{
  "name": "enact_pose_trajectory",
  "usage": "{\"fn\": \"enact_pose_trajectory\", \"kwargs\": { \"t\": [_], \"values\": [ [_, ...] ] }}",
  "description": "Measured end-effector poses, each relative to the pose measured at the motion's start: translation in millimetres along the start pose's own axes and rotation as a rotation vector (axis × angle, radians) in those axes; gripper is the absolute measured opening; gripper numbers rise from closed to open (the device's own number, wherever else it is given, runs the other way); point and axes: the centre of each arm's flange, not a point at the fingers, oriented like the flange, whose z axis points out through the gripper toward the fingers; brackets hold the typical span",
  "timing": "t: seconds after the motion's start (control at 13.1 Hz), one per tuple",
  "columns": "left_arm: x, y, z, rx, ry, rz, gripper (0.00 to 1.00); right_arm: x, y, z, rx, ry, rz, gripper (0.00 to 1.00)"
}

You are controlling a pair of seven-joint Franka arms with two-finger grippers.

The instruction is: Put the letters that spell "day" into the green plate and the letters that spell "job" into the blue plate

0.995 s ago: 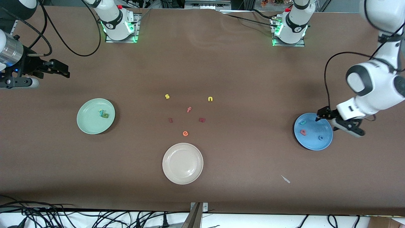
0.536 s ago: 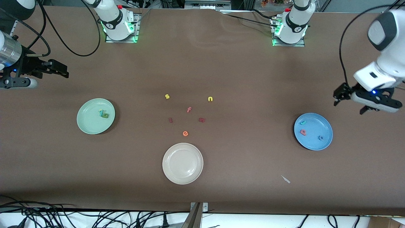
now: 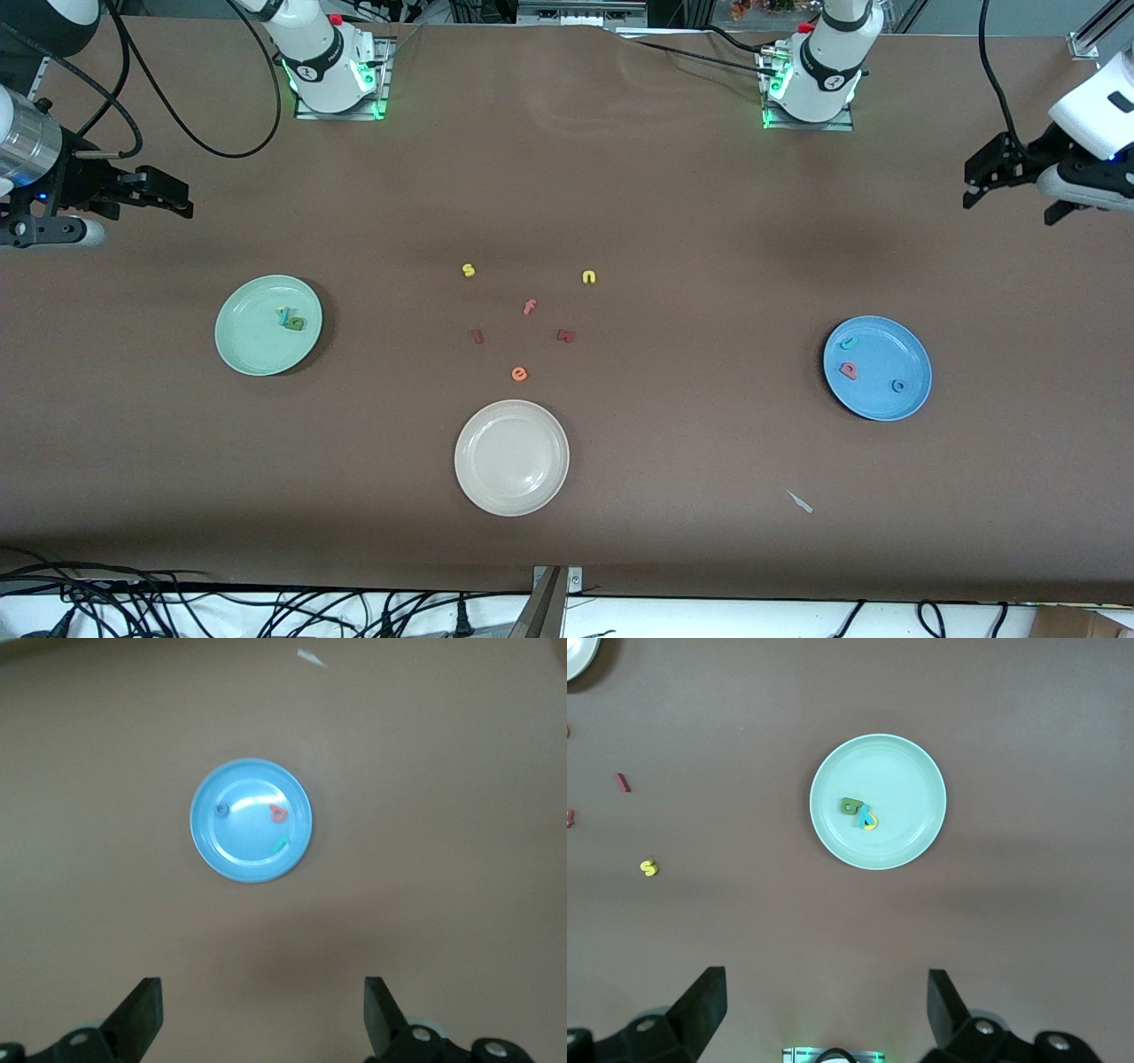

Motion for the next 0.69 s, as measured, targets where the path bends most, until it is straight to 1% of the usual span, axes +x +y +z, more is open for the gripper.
{"fn": "enact_pose_trajectory", "kwargs": {
  "t": [0.15,0.46,0.69],
  "values": [
    [-4.7,8.6,2.2,-0.051,-0.044,-0.061,1.0,0.0,0.0,0.0,0.0,0.0,0.0,1.0],
    [-6.8,14.4,6.6,-0.062,-0.082,-0.079,1.0,0.0,0.0,0.0,0.0,0.0,0.0,1.0],
    [-5.5,15.4,10.2,-0.065,-0.098,-0.077,1.0,0.0,0.0,0.0,0.0,0.0,0.0,1.0]
  ]
}}
